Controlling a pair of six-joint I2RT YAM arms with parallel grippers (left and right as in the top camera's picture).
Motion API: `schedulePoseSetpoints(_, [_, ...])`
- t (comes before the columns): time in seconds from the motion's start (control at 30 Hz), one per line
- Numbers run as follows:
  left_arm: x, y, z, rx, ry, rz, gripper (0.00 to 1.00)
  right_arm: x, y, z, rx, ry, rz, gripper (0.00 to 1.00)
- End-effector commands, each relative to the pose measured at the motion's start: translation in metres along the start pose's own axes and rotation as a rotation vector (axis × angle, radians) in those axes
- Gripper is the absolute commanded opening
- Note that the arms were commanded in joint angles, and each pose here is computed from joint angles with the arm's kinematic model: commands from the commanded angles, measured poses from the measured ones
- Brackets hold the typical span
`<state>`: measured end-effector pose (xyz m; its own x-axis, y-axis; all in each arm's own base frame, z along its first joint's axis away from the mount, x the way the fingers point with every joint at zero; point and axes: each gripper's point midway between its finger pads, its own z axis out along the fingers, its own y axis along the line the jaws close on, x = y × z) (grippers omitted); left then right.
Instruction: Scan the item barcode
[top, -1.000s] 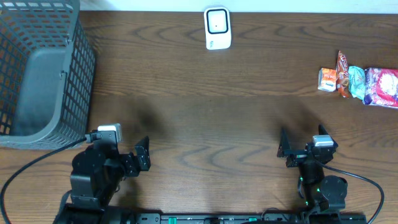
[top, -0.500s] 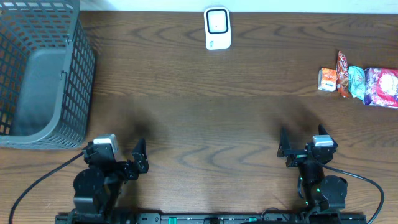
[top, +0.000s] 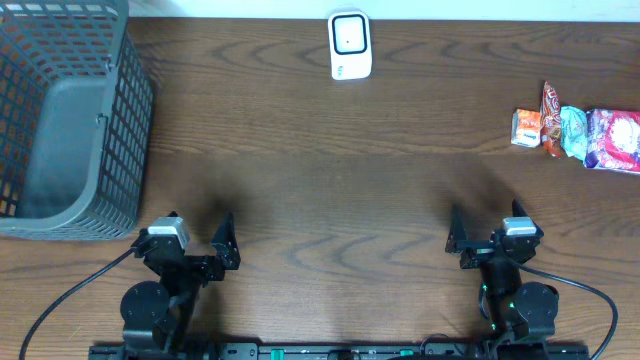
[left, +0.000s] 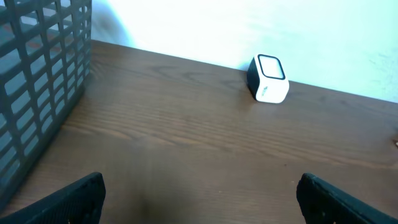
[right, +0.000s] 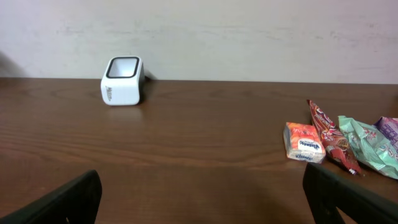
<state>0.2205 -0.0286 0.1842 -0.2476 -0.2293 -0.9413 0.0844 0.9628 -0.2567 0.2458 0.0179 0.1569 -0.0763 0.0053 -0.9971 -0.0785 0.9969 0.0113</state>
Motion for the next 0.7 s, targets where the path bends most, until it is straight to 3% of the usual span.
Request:
schedulePoseSetpoints(0.0, [-0.003, 0.002, 0.001, -0.007, -0.029, 0.006, 0.98, 0.001, 0.001, 0.0, 0.0, 0.001, -0.015, 0.99])
schedulePoseSetpoints(0.67, [-0.03, -0.004, 0.012, 0.058, -0.285, 0.017, 0.98, 0.0, 0.001, 0.0, 0.0, 0.0, -0.015, 0.99])
